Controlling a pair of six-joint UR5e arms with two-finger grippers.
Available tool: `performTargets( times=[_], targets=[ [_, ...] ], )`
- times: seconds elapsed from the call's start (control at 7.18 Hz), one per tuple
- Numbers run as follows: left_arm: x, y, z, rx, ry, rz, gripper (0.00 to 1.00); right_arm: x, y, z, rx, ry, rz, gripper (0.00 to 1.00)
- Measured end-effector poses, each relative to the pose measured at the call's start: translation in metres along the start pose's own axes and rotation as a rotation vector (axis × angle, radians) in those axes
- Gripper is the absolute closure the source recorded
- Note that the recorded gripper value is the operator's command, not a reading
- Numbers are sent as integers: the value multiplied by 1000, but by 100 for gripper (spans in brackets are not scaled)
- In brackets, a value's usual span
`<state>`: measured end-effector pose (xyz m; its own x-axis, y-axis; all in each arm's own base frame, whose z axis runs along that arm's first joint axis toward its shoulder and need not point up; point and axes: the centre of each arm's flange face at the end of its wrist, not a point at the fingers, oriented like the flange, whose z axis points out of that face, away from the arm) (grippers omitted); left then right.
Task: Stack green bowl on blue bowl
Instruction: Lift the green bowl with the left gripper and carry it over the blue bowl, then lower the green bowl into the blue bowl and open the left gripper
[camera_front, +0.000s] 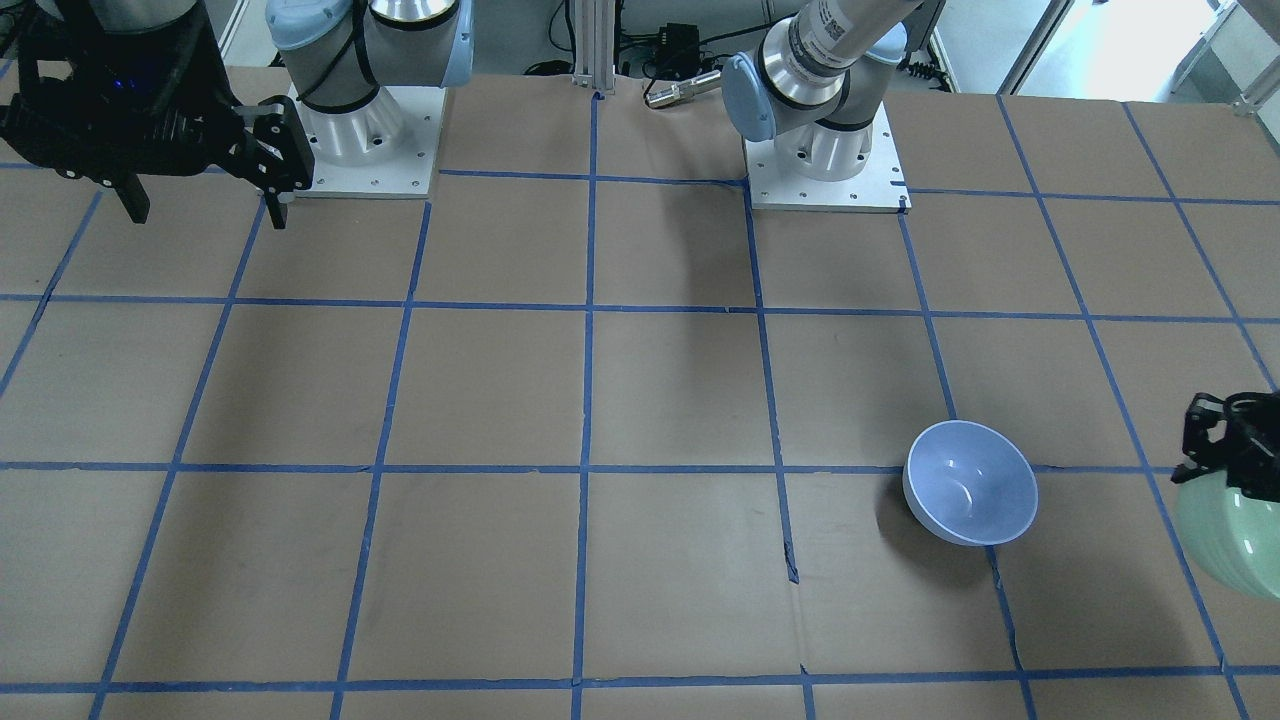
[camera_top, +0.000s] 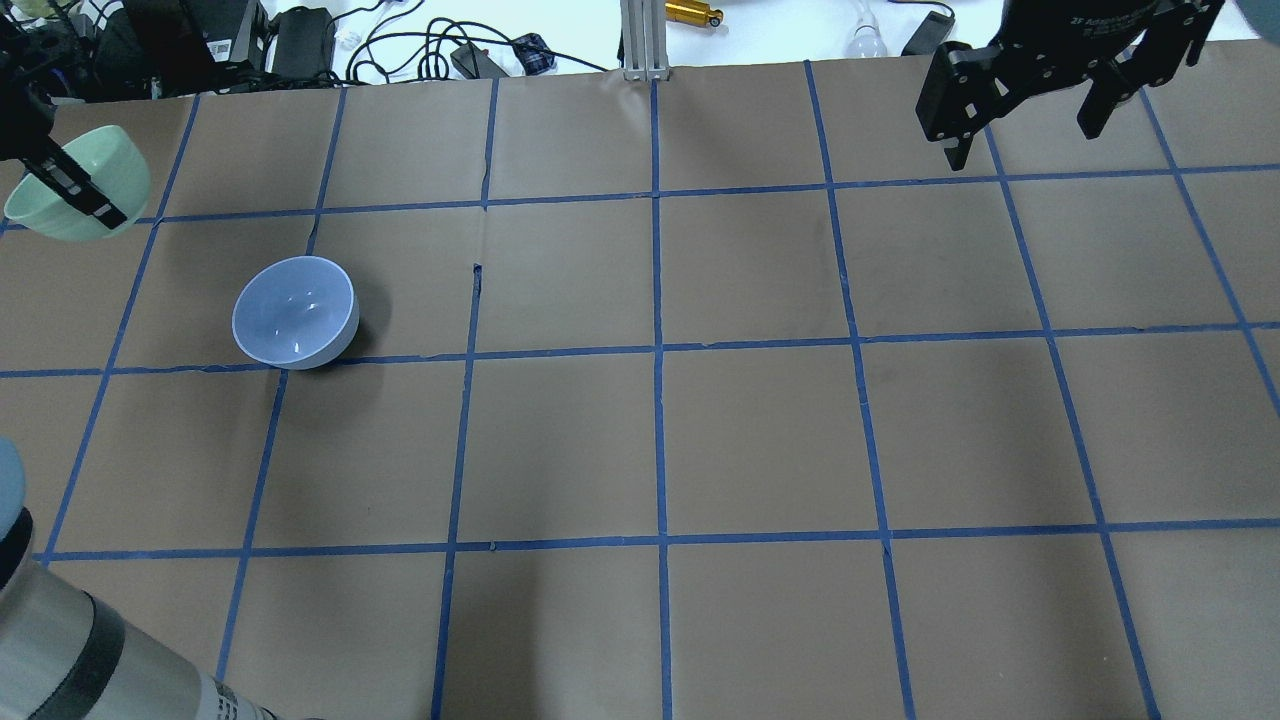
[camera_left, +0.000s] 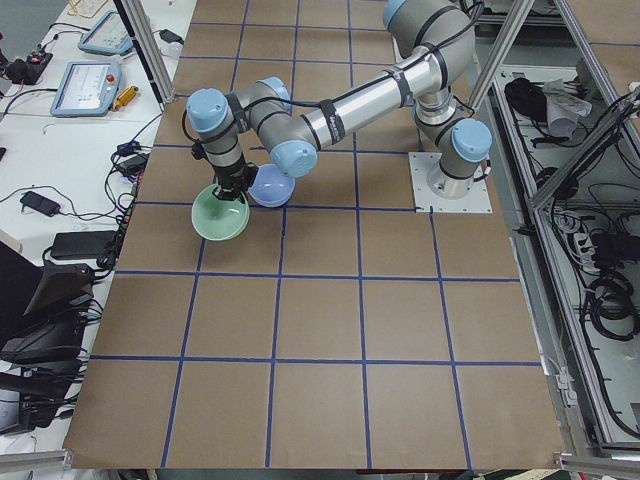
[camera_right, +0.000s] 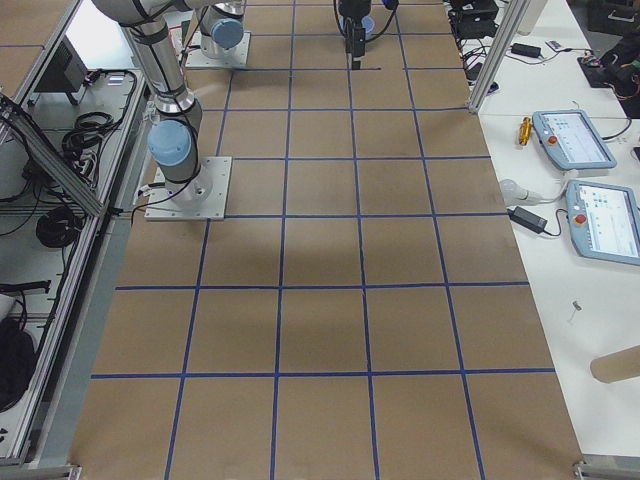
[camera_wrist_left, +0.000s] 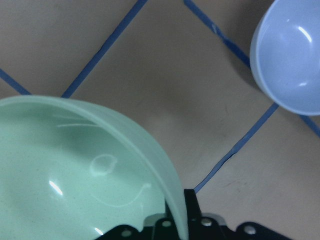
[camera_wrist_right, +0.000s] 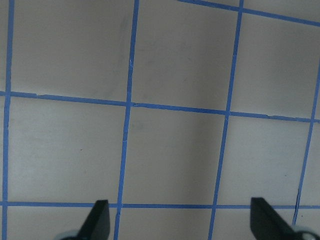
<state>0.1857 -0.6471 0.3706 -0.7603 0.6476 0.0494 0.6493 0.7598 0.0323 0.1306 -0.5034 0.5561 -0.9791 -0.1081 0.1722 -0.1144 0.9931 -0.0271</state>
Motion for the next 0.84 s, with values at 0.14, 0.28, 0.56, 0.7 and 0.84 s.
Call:
performTargets(
  times=[0.14,0.28,0.56,0.7,0.84],
  targets=[
    [34,-22,5,-1,-7,-69,100,0,0,0,0,0,0,0],
    [65,-40,12,-5,-30,-127,100,0,0,0,0,0,0,0],
    [116,-64,34,-23,-71,-211,100,0,0,0,0,0,0,0],
    [134,-67,47,-28,-84,-235,100,0,0,0,0,0,0,0],
    [147,-65,59,-29,-100,-263,100,0,0,0,0,0,0,0]
  ],
)
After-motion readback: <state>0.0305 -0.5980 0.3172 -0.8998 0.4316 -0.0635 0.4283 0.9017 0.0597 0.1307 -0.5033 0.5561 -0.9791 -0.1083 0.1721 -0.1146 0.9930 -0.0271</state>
